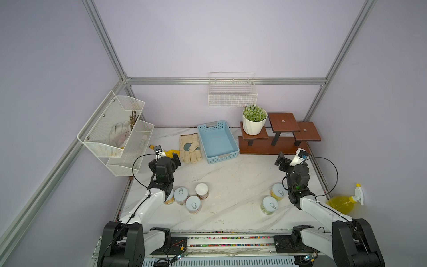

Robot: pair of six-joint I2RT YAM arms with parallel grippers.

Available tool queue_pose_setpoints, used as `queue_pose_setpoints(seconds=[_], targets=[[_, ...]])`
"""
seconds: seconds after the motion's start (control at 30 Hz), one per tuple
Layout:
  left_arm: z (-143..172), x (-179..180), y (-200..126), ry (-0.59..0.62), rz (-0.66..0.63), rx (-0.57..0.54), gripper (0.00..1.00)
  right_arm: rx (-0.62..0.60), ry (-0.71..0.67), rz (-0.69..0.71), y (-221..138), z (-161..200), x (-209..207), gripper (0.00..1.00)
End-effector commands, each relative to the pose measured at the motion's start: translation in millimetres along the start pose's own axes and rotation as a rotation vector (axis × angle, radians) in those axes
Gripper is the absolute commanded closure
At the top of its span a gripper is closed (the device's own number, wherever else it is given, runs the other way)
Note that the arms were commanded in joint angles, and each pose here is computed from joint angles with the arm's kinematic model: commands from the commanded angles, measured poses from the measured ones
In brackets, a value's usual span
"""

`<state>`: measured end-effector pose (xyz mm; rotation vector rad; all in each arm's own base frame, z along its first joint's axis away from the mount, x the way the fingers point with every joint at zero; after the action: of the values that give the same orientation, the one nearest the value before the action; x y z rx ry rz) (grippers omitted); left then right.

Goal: Put the canned food in the basket
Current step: Move the basket to the center of the board.

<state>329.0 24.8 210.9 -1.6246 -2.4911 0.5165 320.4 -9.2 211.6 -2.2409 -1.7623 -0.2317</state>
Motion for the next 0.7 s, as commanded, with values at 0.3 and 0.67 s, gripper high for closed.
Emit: queue_pose_setpoints(seconds=[0.3,0.67], targets=[[10.3,-42.1,-31.3,-0.158,0.206,0.245,0.00,0.279,0.207,-0.014,-2.9,15.2,12.3,0.01],[-3.0,-120.2,-49.8,0.015,0.448,0.358,0.00,0.463,0.091,-0.343,-12.7,38.5,106.1,0.01]])
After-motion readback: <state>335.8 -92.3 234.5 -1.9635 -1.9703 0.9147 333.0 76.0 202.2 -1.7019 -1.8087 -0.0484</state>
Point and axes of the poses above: each gripper's point midway between its finger pads, its own y axis out along the fingers, its own x axis along the line the jaws close on, z = x × y, the point moved 5 cm from there along -y, back along the fingers, and after that the axes turned 2 degrees about y, right-handed, at the moved point
